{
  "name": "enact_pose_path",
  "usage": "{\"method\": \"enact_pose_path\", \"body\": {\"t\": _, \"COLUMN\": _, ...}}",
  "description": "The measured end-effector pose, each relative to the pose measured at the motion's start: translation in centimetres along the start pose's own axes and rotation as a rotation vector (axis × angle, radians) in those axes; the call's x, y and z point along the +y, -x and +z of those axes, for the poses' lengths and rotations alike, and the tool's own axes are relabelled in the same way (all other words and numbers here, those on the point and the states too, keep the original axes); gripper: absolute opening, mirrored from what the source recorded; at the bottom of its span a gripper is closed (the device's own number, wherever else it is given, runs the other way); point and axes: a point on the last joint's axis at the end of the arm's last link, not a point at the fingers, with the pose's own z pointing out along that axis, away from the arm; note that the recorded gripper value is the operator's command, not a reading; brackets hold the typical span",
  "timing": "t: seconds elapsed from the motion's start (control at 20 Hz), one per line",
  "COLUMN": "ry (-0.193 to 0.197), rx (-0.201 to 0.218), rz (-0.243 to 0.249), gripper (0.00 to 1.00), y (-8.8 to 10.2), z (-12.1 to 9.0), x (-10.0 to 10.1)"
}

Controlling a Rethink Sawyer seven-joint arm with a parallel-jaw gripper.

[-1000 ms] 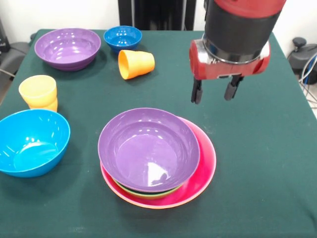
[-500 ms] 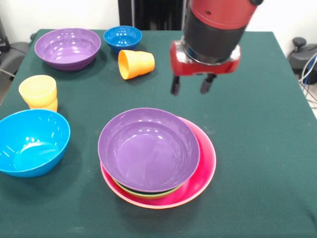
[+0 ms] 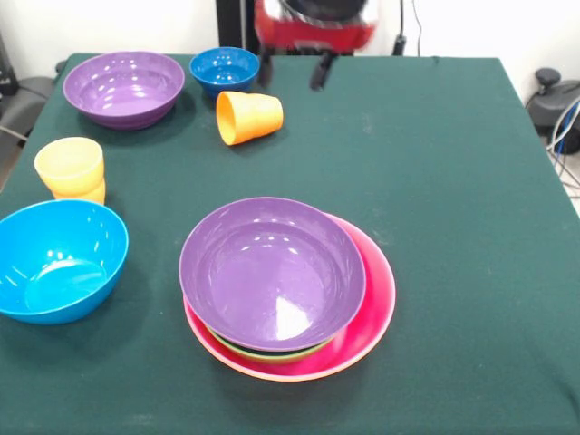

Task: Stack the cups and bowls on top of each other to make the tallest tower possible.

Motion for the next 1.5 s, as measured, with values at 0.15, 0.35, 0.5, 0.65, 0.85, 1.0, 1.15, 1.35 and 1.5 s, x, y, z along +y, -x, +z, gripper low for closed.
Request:
{"method": "enact_pose_path", "body": {"t": 0.15, "ry": -0.011, "rx": -0.010, "rz": 0.034, "gripper": 1.00, "y": -1.1, "z": -2.5, "x": -2.1}}
{"method": "enact_pose_path", "body": {"t": 0.35, "ry": 0.005, "rx": -0.017, "rz": 0.081, "gripper": 1.00, "y": -1.9, "z": -5.6, "x": -4.5}}
{"method": "enact_pose_path", "body": {"t": 0.5, "ry": 0.024, "rx": -0.033, "rz": 0.113, "gripper": 1.00, "y": -1.8, "z": -6.6, "x": -6.2}}
{"method": "enact_pose_path", "body": {"t": 0.65, "ry": 0.027, "rx": -0.034, "rz": 0.122, "gripper": 1.00, "y": -1.8, "z": -6.6, "x": -6.8}}
{"method": "enact_pose_path", "body": {"t": 0.85, "ry": 0.028, "rx": -0.033, "rz": 0.125, "gripper": 1.00, "y": -1.8, "z": -6.5, "x": -7.0}}
{"method": "enact_pose_path", "body": {"t": 1.0, "ry": 0.028, "rx": -0.033, "rz": 0.123, "gripper": 1.00, "y": -1.8, "z": -6.5, "x": -6.9}}
{"method": "enact_pose_path", "body": {"t": 1.15, "ry": 0.028, "rx": -0.033, "rz": 0.122, "gripper": 1.00, "y": -1.8, "z": -6.5, "x": -6.8}}
{"method": "enact_pose_path", "body": {"t": 1.35, "ry": 0.029, "rx": -0.034, "rz": 0.122, "gripper": 1.00, "y": -1.7, "z": -6.5, "x": -6.8}}
{"method": "enact_pose_path", "body": {"t": 1.5, "ry": 0.029, "rx": -0.037, "rz": 0.124, "gripper": 1.00, "y": -1.6, "z": -6.7, "x": -6.9}}
